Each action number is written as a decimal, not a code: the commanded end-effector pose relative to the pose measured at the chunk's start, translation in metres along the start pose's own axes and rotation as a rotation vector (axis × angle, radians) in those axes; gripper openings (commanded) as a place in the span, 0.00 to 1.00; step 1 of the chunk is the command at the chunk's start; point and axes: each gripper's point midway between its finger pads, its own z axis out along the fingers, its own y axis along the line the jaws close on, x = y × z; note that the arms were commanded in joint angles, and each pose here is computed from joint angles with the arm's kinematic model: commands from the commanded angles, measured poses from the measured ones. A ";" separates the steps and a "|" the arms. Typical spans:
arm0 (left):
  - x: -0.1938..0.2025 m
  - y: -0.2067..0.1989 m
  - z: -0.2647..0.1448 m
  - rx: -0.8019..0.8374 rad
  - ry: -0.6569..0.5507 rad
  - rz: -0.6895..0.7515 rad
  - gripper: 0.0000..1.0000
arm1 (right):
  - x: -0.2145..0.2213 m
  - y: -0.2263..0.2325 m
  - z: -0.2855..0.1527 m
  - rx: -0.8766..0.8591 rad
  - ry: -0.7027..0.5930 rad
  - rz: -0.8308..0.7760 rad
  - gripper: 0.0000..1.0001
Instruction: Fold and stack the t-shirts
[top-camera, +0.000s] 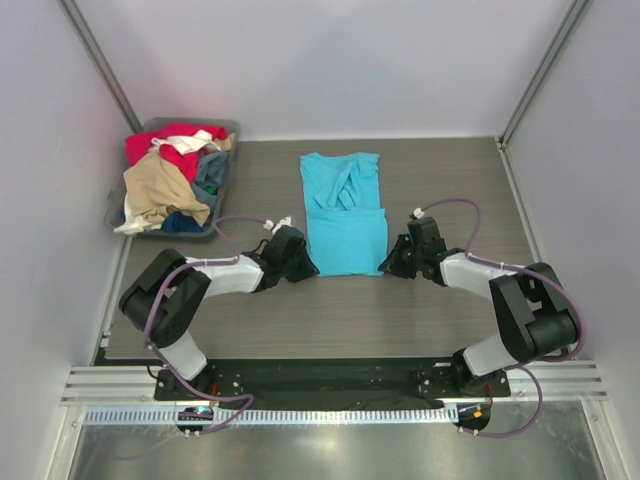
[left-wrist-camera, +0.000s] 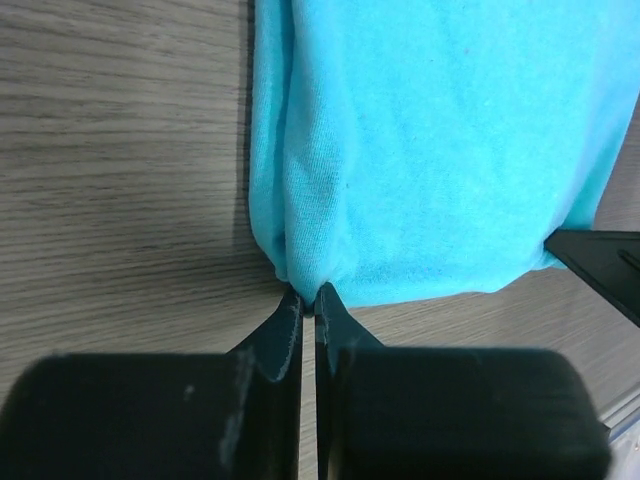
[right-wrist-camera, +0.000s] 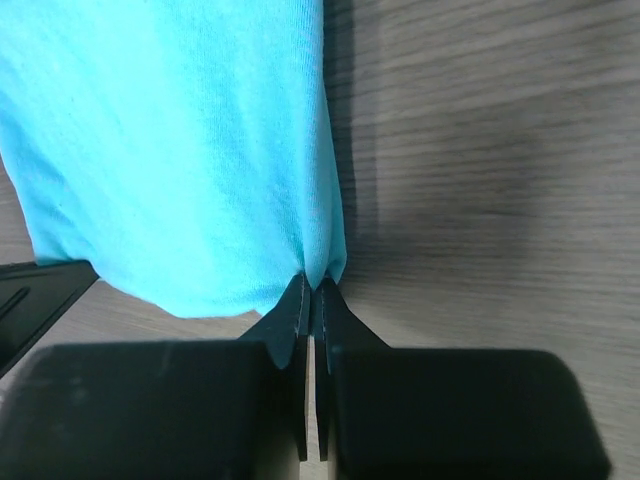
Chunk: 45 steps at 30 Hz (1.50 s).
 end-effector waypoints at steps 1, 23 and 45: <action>0.000 0.003 -0.009 -0.025 0.010 0.000 0.00 | 0.001 -0.005 -0.016 0.021 -0.015 -0.016 0.01; 0.016 -0.046 -0.179 0.017 0.003 -0.010 0.00 | -0.007 0.041 -0.175 0.049 -0.049 -0.049 0.01; -0.135 -0.053 -0.113 -0.057 0.035 0.025 0.00 | -0.128 0.079 -0.080 0.095 0.026 -0.115 0.01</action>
